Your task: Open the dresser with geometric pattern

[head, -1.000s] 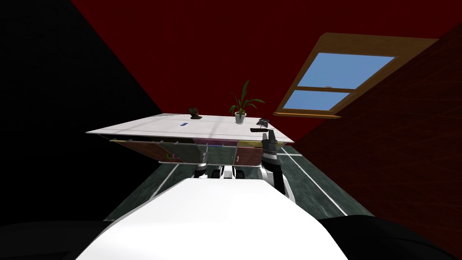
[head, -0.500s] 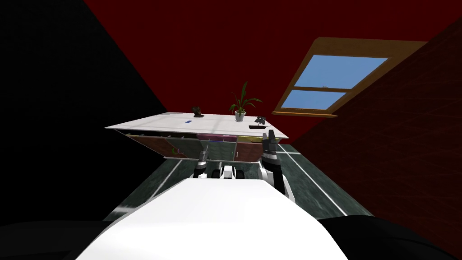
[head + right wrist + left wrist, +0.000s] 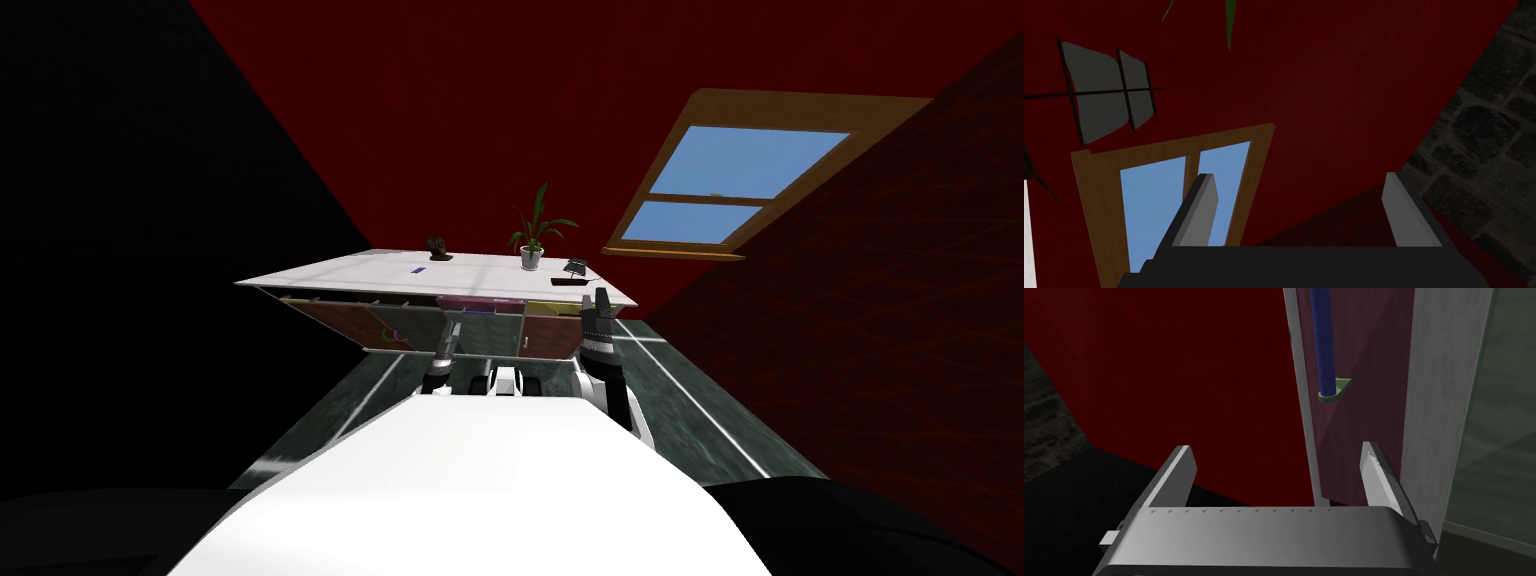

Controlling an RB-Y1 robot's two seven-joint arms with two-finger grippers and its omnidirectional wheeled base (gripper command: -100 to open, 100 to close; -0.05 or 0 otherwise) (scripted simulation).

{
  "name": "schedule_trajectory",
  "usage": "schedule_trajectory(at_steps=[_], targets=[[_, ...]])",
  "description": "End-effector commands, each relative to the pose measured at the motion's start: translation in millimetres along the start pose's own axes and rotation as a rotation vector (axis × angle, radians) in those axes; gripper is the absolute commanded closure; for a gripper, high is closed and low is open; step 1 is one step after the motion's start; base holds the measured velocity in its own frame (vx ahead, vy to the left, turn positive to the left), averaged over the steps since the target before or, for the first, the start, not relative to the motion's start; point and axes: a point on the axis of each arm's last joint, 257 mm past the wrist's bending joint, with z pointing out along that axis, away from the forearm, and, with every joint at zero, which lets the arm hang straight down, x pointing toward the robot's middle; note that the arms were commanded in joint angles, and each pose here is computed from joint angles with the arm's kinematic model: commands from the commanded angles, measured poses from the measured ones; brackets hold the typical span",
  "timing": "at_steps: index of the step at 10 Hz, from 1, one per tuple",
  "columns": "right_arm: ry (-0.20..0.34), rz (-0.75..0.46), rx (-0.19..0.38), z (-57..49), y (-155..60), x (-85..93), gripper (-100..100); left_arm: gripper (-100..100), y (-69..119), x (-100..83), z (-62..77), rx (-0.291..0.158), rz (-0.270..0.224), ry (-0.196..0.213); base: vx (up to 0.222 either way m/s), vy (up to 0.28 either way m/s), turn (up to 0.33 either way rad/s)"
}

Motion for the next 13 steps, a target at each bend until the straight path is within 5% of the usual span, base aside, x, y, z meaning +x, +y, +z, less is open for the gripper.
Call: schedule_trajectory(at_steps=[1, 5, 11, 12, 13], targets=[[0.0, 0.0, 0.0, 0.0, 0, 0.0, 0, -100, 3.2, -2.9, -9.9, 0.001, 0.008, 0.004, 0.143, 0.005, -0.018], [0.0, 0.0, 0.0, 0.0, 0, 0.0, 0, -100, 7.6, 12.5, -12.8, 0.0, -0.054, -0.068, 0.096, 0.003, -0.006], [0.0, 0.0, 0.0, 0.0, 0, 0.0, 0, -100, 3.0, 6.0, 18.3, 0.0, -0.049, -0.059, 0.002, -0.005, 0.002], [0.0, 0.0, 0.0, 0.0, 0, 0.0, 0, -100, 6.0, 7.8, 12.4, -0.012, -0.049, -0.059, 0.009, -0.002, -0.001], [0.0, 0.0, 0.0, 0.0, 0, 0.0, 0, 100, 4.8, 7.6, 9.3, 0.0, -0.048, -0.059, 0.0, 0.0, 0.0]])
